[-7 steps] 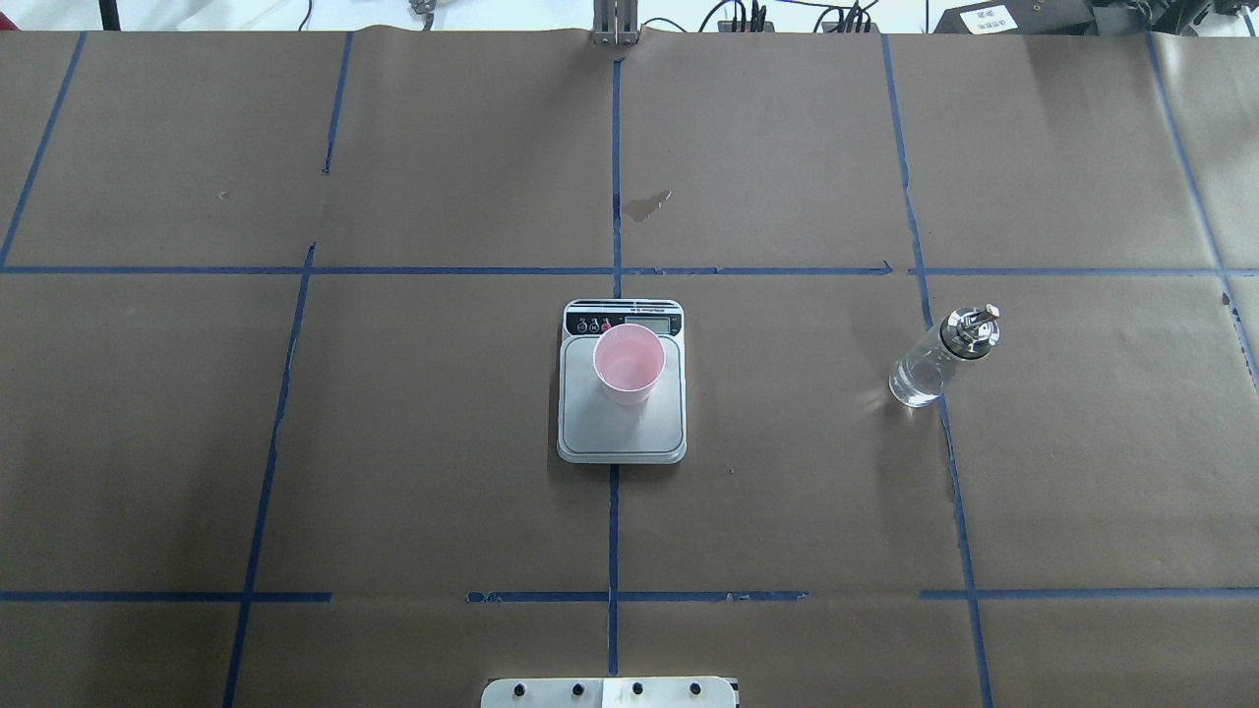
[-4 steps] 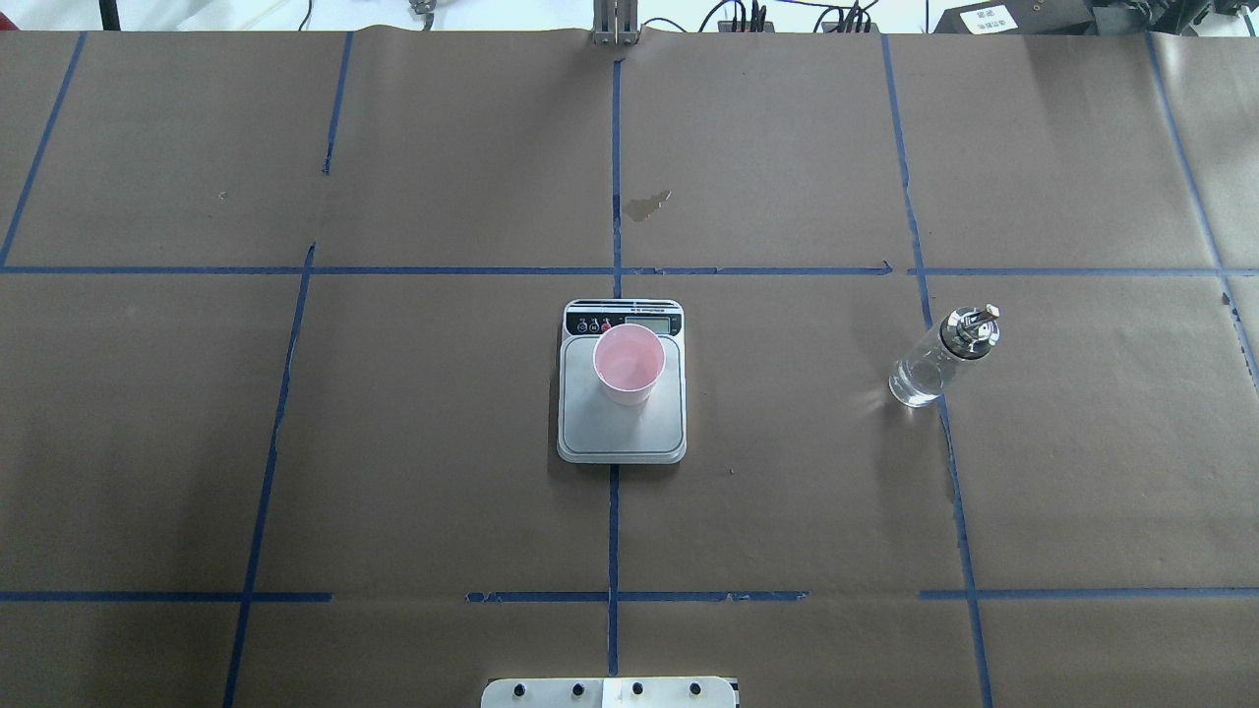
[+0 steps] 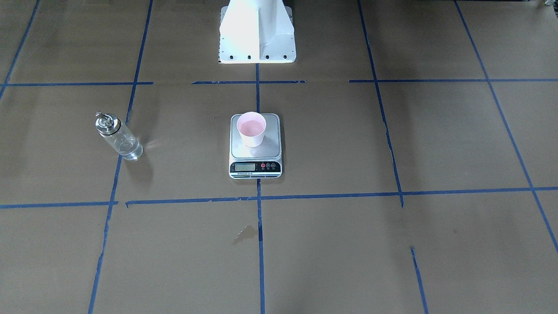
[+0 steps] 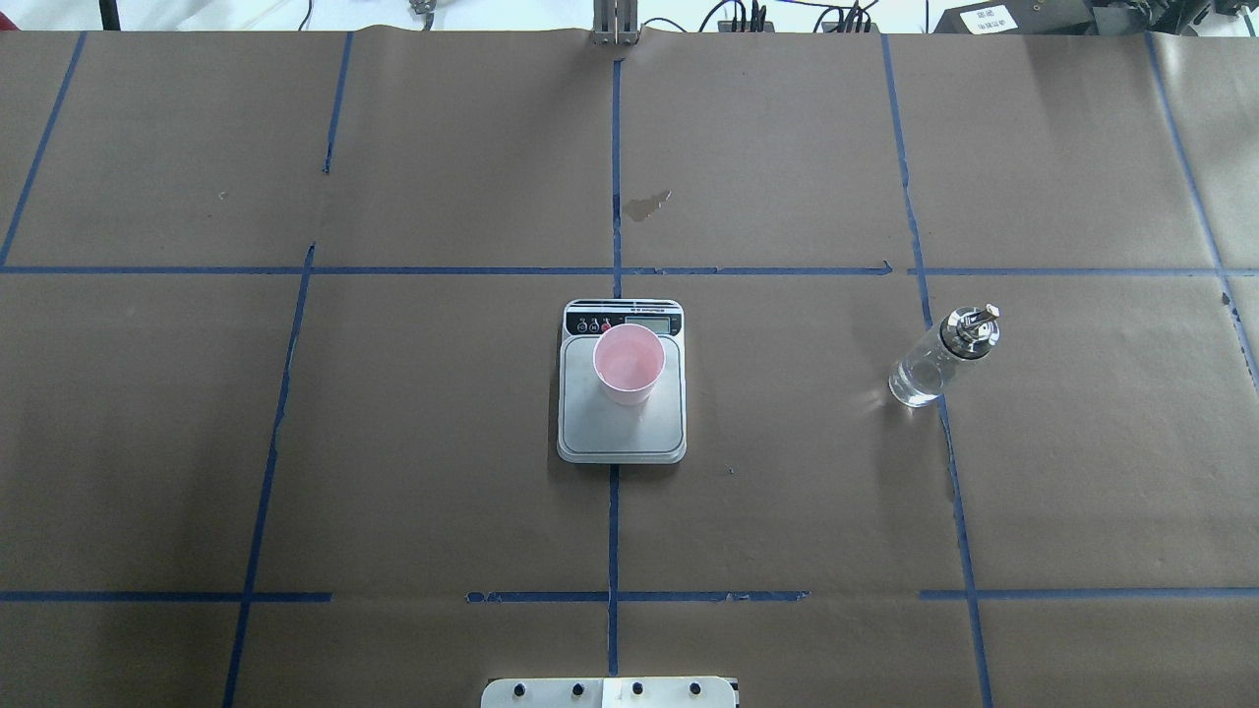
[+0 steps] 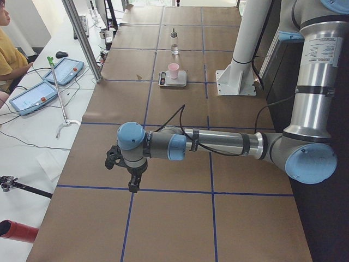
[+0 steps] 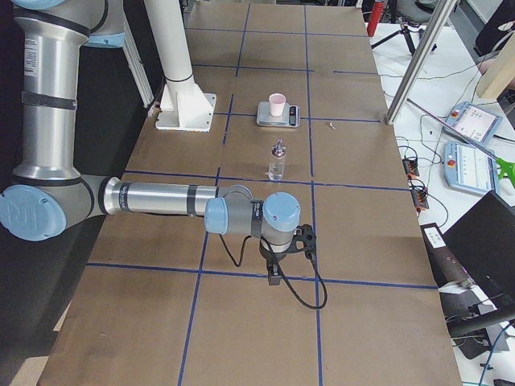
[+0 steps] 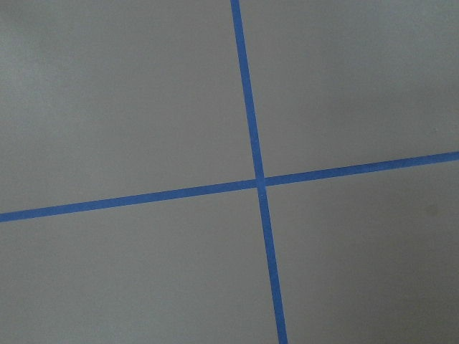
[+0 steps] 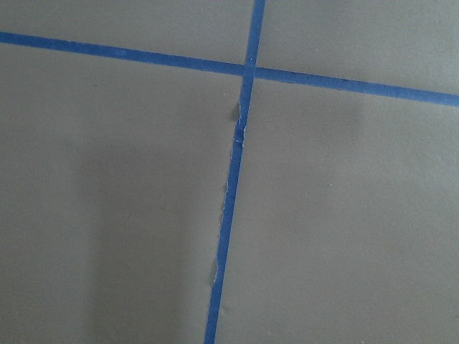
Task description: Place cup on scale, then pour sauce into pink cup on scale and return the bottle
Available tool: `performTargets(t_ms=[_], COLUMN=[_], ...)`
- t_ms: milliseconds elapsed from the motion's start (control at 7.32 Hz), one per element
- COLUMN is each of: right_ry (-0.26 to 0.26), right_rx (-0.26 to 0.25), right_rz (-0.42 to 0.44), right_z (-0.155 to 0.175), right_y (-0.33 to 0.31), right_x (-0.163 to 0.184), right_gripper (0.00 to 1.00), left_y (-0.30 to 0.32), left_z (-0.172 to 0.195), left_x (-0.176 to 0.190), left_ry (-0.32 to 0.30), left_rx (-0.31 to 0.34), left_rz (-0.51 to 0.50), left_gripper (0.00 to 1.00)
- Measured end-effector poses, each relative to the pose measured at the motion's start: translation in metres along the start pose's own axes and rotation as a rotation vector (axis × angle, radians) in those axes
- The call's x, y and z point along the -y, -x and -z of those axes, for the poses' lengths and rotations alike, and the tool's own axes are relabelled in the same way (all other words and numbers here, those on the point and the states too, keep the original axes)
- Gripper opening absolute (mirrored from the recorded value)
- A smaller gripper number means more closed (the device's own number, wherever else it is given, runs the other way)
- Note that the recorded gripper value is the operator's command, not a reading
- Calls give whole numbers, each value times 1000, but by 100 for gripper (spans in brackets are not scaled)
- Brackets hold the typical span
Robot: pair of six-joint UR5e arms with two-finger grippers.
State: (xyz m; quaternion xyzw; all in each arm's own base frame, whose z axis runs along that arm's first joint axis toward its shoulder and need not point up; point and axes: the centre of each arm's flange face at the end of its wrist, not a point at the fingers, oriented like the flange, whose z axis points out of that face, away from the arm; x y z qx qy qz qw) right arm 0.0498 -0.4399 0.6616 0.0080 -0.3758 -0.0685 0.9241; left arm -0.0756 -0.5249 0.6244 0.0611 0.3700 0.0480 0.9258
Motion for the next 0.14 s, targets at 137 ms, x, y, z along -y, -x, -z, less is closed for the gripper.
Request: performTargets(t_ms=[137], right_ry=[6], right_rx=[0], right_rz=[4], right_z=[-3], right_y=[3], right_x=[2], right_gripper=[100], left_y=[2], left_z=[0], left_x=[3], left_ry=[3], left_rx=[17], left_rz=[0], left_gripper=[100])
